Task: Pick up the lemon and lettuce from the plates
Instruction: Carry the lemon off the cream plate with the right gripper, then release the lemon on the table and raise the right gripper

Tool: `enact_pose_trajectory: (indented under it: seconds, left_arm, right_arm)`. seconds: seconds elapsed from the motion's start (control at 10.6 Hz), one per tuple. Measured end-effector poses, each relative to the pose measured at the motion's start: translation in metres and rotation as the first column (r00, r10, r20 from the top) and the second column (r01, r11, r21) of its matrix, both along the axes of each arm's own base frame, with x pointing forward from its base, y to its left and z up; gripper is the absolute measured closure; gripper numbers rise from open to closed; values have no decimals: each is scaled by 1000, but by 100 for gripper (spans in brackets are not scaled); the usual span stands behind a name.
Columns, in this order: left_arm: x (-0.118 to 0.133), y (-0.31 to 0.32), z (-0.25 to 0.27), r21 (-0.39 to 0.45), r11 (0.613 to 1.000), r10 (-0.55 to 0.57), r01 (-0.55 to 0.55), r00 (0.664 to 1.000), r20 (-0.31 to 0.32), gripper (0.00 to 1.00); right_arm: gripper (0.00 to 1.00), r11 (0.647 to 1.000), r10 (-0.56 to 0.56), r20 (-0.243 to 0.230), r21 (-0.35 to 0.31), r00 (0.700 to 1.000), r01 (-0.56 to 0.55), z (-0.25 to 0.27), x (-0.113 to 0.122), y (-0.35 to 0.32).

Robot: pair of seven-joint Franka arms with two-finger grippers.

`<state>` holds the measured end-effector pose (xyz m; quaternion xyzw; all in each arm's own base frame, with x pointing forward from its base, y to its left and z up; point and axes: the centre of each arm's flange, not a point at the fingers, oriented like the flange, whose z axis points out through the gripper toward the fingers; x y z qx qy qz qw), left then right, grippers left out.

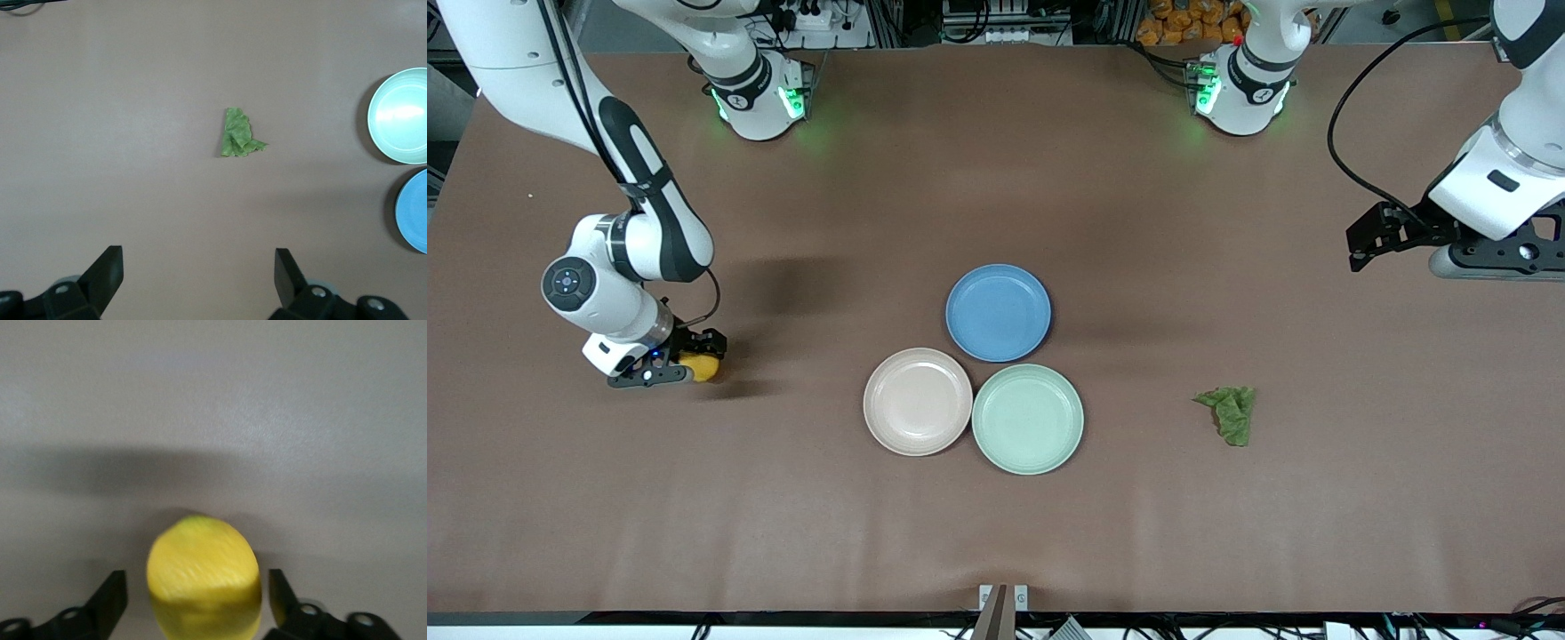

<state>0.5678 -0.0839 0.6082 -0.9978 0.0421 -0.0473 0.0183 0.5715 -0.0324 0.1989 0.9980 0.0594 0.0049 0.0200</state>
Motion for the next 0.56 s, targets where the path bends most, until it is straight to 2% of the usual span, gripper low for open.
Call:
enact_pose_trajectory:
  seconds: [0.09, 0.28, 0.56]
  left_arm:
    - [0, 0, -1, 0, 1000, 0, 0, 1000, -1, 0]
    - [0, 0, -2, 1, 1000, 0, 0, 1000, -4, 0]
    - [0, 2, -2, 1, 1000, 4, -4, 1000, -4, 0]
  right_arm:
    - [0, 1000, 0, 6, -1, 1000, 0, 6, 3, 0]
    - [0, 1000, -6, -35, -4, 999, 6, 30, 16, -2]
    - [0, 1000, -20, -91, -11, 996, 19, 96, 40, -6]
